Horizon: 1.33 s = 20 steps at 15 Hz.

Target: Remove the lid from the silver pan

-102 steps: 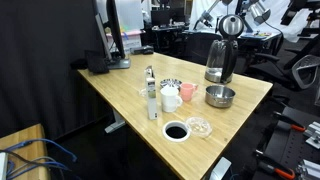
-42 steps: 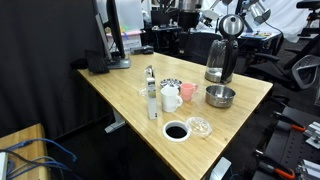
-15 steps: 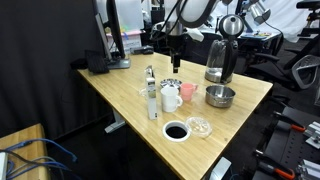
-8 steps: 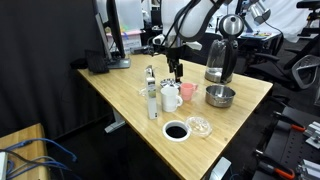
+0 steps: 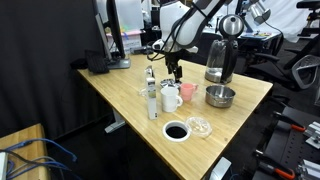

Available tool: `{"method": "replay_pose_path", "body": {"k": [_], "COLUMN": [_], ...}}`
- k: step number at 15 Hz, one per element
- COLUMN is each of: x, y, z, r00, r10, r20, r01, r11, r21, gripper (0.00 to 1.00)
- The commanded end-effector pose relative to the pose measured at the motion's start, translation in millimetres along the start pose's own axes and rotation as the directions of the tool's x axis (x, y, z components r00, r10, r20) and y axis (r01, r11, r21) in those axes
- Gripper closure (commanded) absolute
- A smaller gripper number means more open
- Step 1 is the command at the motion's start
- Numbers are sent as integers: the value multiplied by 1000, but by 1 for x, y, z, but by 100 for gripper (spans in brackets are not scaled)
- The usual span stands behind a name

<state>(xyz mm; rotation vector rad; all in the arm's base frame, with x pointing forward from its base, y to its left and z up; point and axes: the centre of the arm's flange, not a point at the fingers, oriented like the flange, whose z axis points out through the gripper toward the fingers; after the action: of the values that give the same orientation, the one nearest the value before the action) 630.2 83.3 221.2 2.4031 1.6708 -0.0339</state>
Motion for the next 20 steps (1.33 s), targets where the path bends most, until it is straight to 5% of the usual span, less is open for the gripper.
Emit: {"method": "replay_pose_path", "body": {"k": [1,9,11,20], "x": [5,9,10,11], "y": [9,10,9,7], "z": [5,9,9,12], "r00": [999,997,996,994], "r10": [-46,-74,-87,-107], "r20": [1,-4,-8,3], "r01": [46,74,87,107], "r11": [999,997,996,994], "r21": [-6,1,1,15], "gripper": [0,1,26,88]}}
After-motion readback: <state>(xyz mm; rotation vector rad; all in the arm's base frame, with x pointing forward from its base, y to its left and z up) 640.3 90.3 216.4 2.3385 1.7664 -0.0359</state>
